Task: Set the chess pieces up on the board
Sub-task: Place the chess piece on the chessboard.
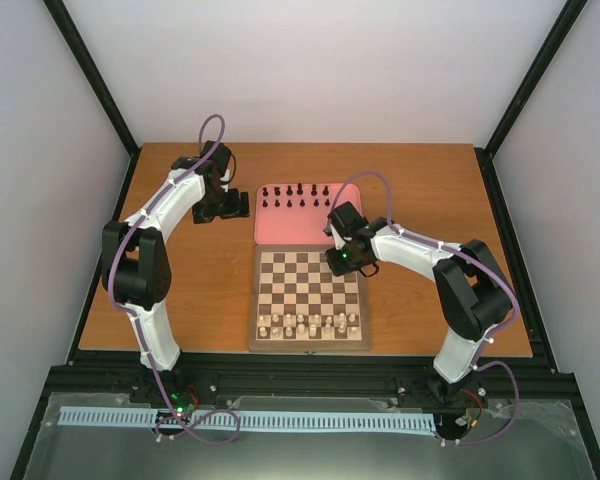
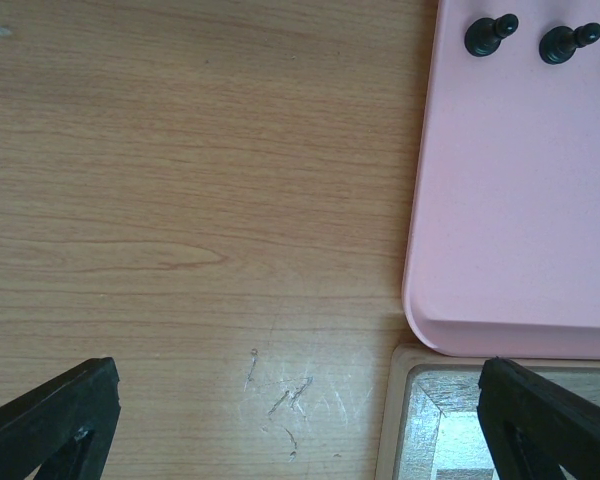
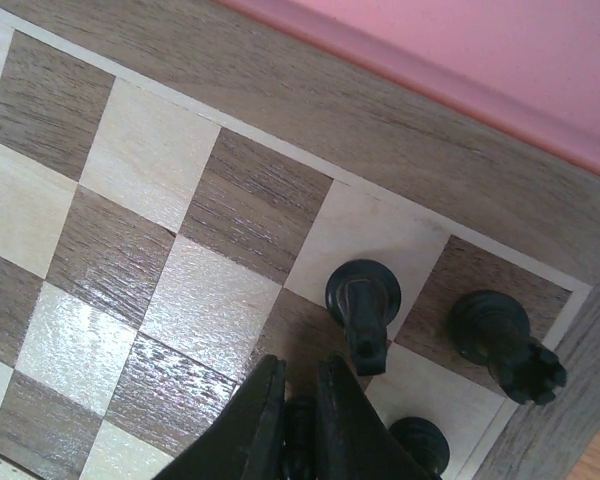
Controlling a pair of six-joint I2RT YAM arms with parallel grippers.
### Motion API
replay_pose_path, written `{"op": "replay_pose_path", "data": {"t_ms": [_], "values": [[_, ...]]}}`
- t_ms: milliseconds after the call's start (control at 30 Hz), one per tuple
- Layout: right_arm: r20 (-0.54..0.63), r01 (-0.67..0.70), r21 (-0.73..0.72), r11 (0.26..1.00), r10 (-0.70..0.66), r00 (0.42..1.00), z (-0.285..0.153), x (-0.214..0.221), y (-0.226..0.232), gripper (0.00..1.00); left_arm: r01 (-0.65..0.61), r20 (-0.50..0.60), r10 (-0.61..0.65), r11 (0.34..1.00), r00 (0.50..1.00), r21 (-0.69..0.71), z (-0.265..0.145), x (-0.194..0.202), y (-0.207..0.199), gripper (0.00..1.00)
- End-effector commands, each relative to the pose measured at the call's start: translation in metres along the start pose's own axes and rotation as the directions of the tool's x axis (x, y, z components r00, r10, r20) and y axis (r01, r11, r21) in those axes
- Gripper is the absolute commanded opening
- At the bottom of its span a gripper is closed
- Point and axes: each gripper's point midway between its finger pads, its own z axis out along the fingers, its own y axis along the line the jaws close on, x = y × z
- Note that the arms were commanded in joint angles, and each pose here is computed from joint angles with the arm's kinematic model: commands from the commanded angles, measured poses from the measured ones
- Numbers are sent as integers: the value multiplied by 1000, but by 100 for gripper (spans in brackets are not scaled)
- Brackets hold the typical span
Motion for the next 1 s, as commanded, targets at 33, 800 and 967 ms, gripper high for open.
{"op": "replay_pose_path", "data": {"t_ms": [33,800,967], "values": [[5,-4,14,1000,4,1000,5,-4,-1,11,-11,48,11,1000,999,16,-17,-7,-3,100],[-7,0,16,1000,0,1000,11,-5,-1,19,-11,46,11,1000,999,14,-15,-5,-2,100],[21,4,-1,1000,-4,1000,4,-9,3,26,-13,49,12,1000,999,16,-16,-6,-2,100]]}}
